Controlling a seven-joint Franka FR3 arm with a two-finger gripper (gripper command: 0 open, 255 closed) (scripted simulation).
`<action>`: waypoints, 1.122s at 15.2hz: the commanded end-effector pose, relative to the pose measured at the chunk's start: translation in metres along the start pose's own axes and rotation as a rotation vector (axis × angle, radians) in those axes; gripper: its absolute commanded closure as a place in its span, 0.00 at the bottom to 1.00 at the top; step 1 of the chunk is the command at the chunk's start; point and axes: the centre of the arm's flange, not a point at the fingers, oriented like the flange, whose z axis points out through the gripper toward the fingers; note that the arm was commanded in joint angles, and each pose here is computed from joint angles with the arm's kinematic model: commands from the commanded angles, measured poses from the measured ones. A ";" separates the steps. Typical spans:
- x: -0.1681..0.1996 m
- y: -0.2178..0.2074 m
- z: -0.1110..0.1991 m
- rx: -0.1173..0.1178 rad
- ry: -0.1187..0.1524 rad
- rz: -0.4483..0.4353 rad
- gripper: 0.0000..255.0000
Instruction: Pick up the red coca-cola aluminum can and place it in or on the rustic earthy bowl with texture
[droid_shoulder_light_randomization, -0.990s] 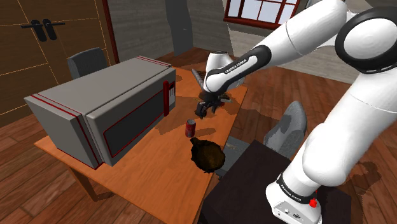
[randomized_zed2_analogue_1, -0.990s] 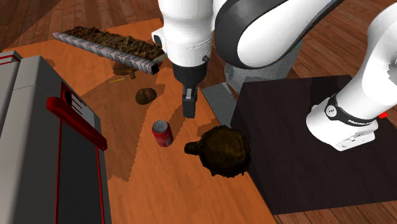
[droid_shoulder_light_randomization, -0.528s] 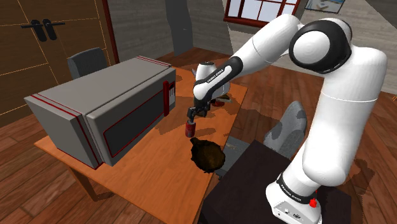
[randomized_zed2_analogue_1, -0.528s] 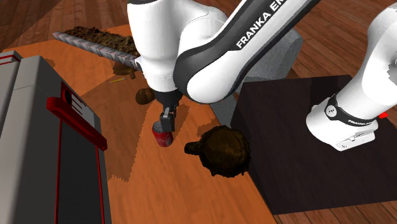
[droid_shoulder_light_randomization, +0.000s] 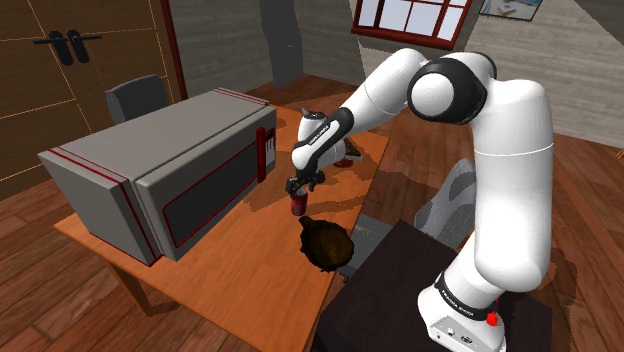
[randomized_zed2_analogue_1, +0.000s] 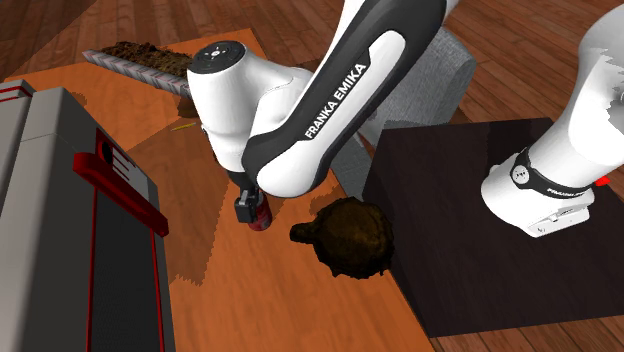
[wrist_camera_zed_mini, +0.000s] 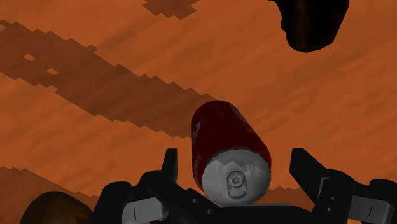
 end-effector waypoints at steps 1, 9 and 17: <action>0.002 0.000 0.011 0.000 0.001 0.000 0.00; 0.002 0.000 0.025 0.000 0.001 0.000 0.00; 0.002 0.000 0.025 0.000 0.001 0.000 1.00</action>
